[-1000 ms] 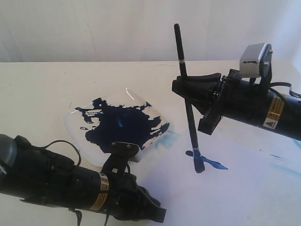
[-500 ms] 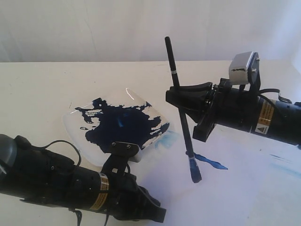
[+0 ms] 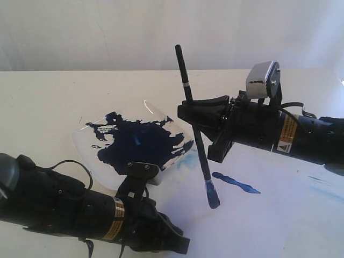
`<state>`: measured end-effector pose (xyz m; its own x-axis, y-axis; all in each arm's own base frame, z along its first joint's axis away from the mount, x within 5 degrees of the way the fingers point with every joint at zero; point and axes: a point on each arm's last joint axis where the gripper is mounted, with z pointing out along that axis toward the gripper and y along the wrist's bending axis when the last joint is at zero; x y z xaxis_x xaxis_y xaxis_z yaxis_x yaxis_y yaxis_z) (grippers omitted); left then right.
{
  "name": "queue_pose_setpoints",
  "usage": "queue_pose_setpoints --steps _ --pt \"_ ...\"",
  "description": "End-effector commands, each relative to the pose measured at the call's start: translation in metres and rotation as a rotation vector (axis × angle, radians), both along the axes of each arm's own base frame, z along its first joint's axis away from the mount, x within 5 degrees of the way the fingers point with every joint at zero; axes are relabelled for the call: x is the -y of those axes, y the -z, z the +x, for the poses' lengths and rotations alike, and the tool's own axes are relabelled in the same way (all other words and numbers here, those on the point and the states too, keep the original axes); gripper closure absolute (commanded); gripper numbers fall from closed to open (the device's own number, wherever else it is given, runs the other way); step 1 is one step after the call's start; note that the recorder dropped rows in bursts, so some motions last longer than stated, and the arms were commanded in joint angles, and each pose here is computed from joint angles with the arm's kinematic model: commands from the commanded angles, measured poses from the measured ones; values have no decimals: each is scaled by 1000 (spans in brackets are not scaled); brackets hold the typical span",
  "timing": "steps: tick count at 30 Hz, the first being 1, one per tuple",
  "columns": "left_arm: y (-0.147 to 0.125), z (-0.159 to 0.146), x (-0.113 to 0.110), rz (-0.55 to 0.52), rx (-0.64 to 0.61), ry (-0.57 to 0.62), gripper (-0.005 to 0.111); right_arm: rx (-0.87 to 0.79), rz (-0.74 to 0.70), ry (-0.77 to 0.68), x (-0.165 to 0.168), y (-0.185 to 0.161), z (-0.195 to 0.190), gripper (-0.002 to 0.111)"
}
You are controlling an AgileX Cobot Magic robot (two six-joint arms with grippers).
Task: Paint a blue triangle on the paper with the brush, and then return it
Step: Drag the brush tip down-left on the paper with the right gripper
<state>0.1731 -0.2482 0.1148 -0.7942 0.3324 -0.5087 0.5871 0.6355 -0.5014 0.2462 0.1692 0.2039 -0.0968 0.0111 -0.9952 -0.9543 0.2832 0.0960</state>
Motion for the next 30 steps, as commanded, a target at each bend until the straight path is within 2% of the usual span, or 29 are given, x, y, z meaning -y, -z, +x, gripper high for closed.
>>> queue_pose_setpoints --steps 1,9,30 --pt "9 -1 -9 93 13 -5 107 17 15 -6 -2 -2 1 108" --pt "9 -1 -9 93 13 -5 107 1 -5 -8 -3 9 4 108" --pt "9 -1 -9 93 13 -5 107 10 -2 -7 -3 7 6 108"
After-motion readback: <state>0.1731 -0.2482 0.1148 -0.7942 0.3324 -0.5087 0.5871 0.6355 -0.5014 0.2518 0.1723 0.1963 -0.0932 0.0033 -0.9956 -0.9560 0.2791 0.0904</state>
